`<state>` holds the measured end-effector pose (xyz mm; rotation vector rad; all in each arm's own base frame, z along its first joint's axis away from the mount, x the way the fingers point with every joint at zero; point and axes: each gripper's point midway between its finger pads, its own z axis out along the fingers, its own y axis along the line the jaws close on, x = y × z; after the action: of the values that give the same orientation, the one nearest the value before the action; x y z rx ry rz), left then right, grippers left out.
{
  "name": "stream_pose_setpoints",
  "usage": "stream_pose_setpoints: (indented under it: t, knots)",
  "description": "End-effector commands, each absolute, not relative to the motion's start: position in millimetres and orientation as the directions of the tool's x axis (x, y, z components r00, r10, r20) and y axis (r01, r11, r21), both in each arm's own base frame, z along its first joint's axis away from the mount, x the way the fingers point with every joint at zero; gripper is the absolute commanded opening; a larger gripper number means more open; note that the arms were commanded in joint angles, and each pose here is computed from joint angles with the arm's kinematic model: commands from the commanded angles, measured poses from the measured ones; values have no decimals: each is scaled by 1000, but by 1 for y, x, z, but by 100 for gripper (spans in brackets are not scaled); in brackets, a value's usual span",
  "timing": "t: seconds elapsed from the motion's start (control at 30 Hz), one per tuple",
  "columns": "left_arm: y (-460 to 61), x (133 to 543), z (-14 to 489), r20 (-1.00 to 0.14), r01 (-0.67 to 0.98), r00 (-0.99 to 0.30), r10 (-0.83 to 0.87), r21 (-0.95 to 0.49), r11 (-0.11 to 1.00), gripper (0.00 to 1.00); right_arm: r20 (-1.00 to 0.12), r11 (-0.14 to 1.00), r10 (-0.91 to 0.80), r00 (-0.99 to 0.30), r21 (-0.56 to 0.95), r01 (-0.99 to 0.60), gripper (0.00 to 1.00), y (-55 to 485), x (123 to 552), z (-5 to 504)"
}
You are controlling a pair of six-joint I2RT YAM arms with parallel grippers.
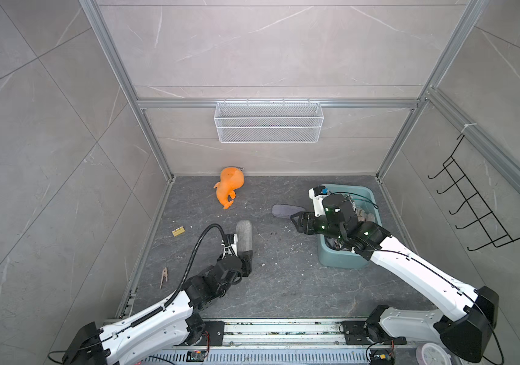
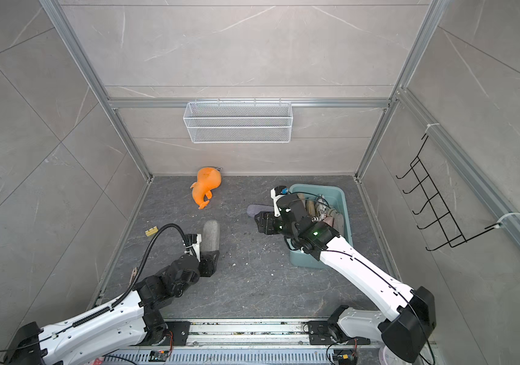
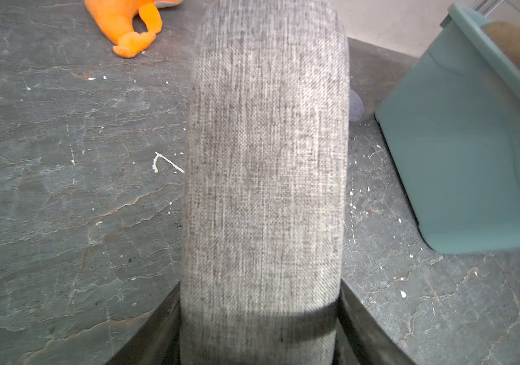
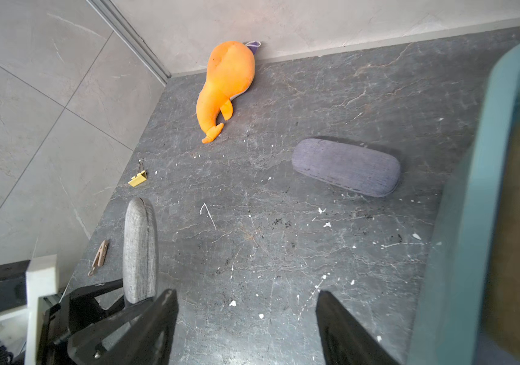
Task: Put the glasses cases into the storage boxes
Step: Pick up the glasses case at the center of the board.
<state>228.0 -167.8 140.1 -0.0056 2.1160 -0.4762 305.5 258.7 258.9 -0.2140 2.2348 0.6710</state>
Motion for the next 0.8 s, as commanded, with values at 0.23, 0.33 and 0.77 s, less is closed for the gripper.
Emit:
stream_pose_setpoints:
  t: [0.23, 0.33, 0.77]
  knots:
    - [-147, 238, 152, -760, 111, -538, -365, -493, 863, 56, -756, 836, 14, -654, 367, -407, 72, 302, 310, 266]
    - [-145, 237, 153, -747, 113, -541, -387, -520, 846, 56, -756, 833, -5, -655, 360, -421, 72, 310, 308, 263]
    - [-141, 234, 155, -731, 115, -524, -436, -568, 815, 56, -746, 810, -47, -665, 361, -463, 72, 340, 310, 254]
